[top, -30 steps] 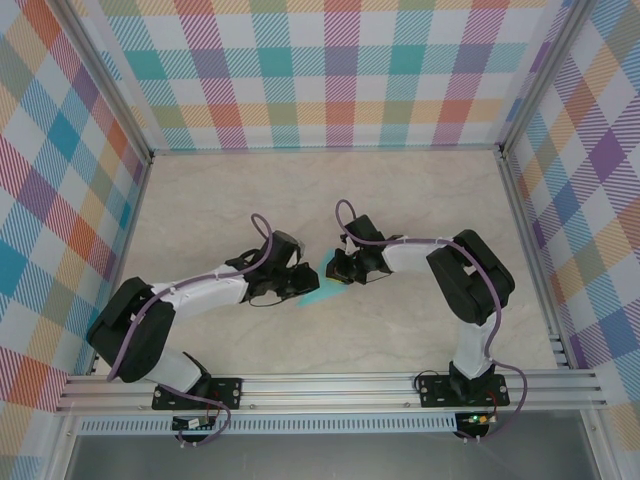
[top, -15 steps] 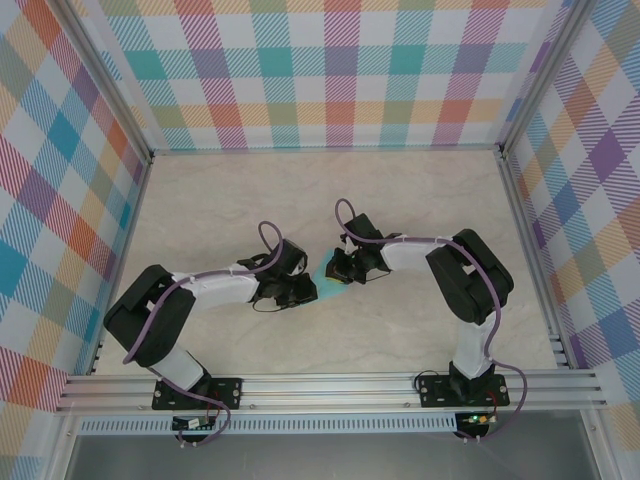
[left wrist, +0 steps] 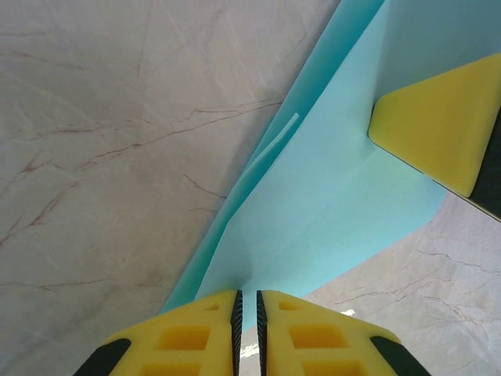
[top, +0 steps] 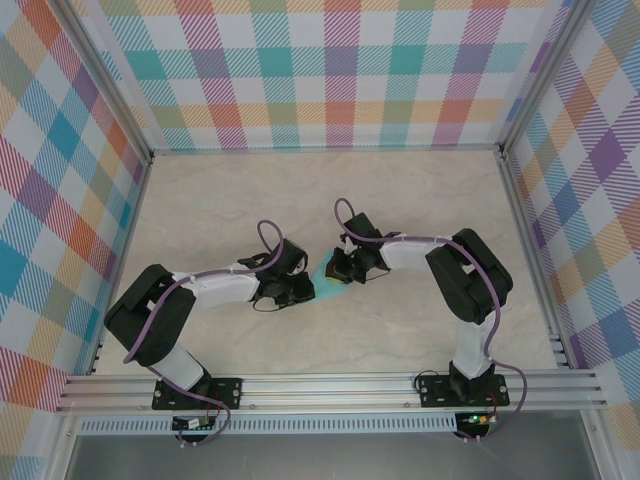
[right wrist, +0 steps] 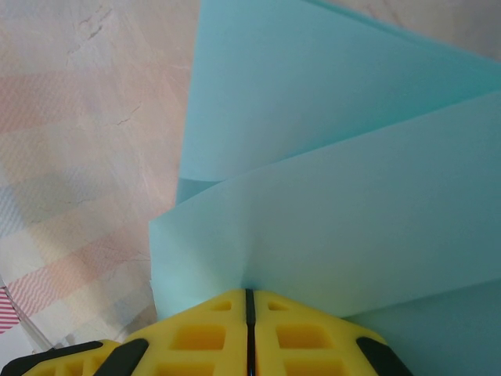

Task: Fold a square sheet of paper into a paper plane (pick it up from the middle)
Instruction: Fourth fold the wing at the center of the table.

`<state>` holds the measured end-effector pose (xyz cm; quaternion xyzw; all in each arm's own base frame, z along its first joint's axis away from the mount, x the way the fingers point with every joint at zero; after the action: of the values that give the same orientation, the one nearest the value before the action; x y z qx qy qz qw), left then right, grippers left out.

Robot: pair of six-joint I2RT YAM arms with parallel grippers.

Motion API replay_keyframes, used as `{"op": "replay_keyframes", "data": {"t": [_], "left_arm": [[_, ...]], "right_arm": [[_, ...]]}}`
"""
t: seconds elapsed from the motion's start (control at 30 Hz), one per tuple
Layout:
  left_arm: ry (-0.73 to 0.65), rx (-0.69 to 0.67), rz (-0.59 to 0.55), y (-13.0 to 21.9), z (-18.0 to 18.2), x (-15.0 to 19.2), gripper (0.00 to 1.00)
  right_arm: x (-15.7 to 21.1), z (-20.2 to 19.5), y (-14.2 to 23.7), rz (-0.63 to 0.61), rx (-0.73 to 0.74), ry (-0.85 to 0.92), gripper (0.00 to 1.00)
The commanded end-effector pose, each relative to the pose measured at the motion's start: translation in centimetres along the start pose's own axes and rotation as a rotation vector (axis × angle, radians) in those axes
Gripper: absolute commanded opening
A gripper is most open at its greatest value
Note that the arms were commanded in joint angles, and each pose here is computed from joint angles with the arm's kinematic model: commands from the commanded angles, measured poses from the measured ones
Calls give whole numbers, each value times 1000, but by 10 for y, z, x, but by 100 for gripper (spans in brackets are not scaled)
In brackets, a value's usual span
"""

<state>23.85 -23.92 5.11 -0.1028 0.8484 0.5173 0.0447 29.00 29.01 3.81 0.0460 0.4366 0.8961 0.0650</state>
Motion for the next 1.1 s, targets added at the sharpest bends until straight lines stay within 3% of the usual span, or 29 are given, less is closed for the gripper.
{"op": "replay_keyframes", "data": {"t": [0.0,0.13,0.4,1.07], "left_arm": [[9,-60,14,1,10,5,16],[9,-39,21,3,9,8,15],[-38,136,-39,15,-30,-10,15],[-11,-7,10,-2,1,2,14]], "right_arm": [[8,-53,-14,13,210,-80,8],[8,-52,-14,14,208,-79,8],[9,-53,-14,15,210,-81,8],[10,-58,-16,23,230,-92,8]]}}
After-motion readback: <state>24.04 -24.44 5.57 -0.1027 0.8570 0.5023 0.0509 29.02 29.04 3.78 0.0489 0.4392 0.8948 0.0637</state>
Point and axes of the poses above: each hand's point on the last joint's axis, 136 mm out from that joint toward the fingers, its own y axis back along the fingers, its own z axis along the line the jaws close on, x = y × z, the point moved 3 cm from there along y, back along the fingers, and after that the axes turned 3 degrees about -y, right-handed, at the moved point
